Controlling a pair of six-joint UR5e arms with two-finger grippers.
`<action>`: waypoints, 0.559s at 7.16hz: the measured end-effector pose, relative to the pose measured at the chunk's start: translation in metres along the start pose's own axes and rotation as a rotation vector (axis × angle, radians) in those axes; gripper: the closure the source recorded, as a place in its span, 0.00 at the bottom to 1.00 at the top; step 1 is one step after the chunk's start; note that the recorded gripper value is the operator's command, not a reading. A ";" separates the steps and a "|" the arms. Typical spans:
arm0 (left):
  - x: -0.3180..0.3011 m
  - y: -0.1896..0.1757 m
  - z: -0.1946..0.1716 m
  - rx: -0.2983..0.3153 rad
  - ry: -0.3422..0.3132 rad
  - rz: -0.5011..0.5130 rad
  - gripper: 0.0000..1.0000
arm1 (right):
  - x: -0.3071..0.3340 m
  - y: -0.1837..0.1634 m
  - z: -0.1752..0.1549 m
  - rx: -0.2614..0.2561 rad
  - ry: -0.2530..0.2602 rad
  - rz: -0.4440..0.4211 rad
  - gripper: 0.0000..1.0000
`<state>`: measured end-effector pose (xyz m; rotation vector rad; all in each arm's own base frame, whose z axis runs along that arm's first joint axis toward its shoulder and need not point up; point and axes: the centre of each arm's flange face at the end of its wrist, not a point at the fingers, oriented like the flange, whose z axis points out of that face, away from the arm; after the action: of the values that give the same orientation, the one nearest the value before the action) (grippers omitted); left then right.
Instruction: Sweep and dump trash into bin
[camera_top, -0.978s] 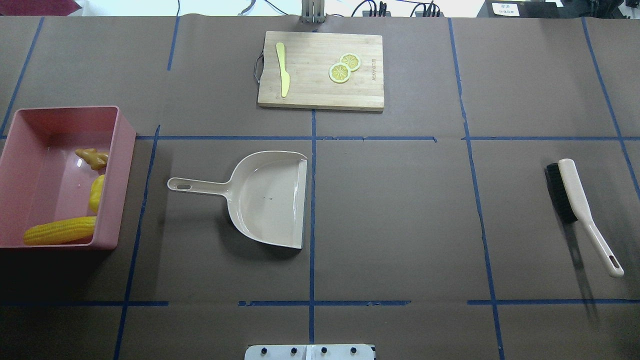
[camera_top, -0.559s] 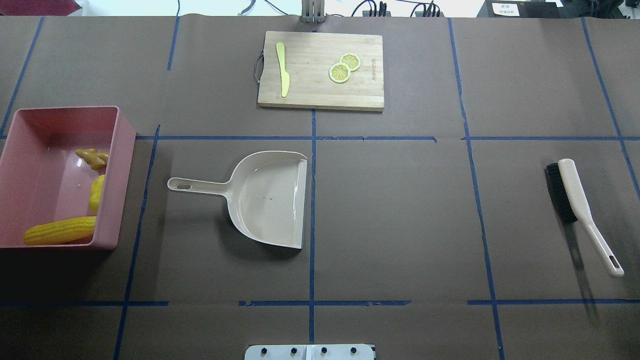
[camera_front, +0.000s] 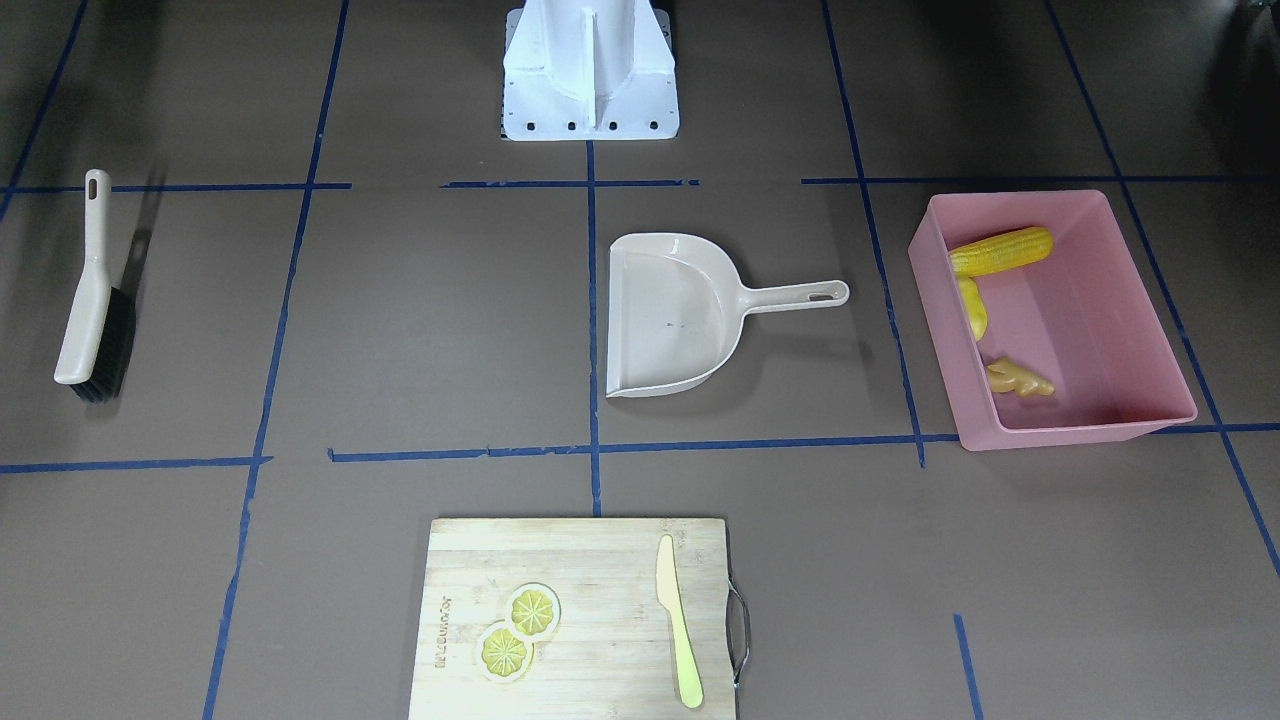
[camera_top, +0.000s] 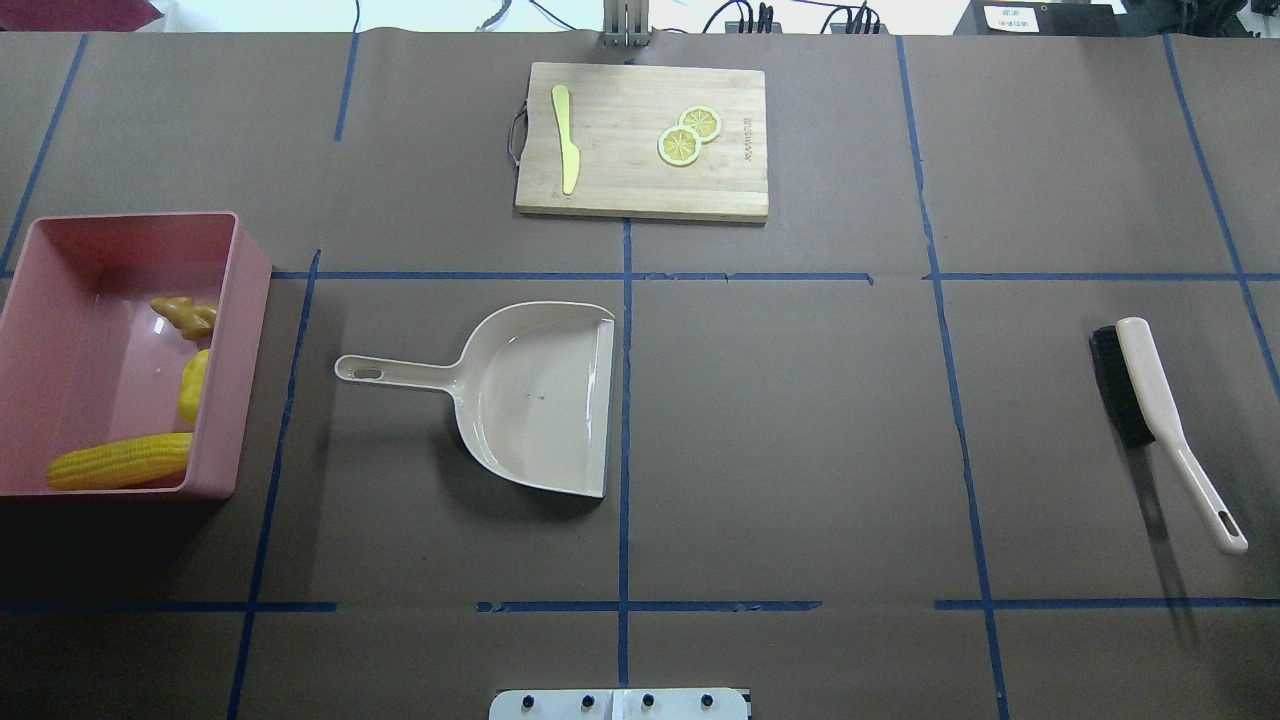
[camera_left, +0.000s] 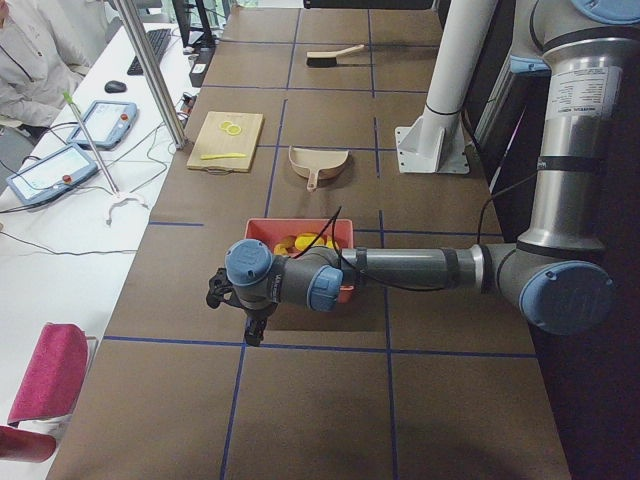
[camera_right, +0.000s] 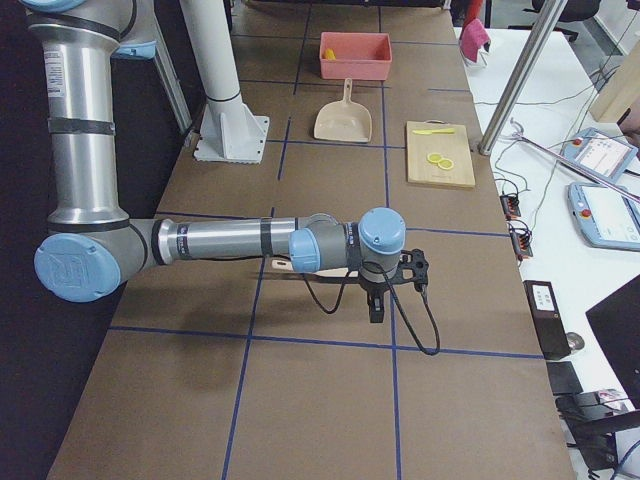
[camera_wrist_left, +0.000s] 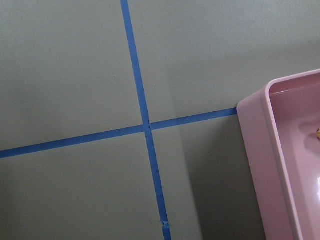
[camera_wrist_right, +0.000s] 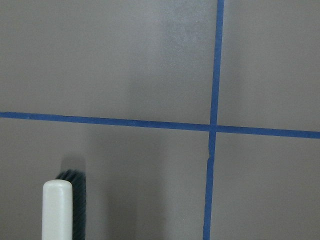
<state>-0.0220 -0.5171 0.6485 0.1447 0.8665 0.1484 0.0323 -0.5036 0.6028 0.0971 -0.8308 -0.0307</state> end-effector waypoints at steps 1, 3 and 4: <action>0.000 0.000 0.000 -0.001 0.000 0.001 0.00 | 0.000 0.000 0.000 0.000 0.000 0.000 0.00; 0.000 -0.001 0.001 -0.002 0.000 0.001 0.00 | 0.000 -0.001 0.000 0.001 0.001 -0.002 0.00; 0.000 -0.001 0.001 -0.002 0.001 0.001 0.00 | 0.001 -0.001 0.001 -0.001 0.006 -0.002 0.00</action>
<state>-0.0210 -0.5179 0.6488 0.1437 0.8668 0.1500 0.0324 -0.5045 0.6042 0.0972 -0.8247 -0.0330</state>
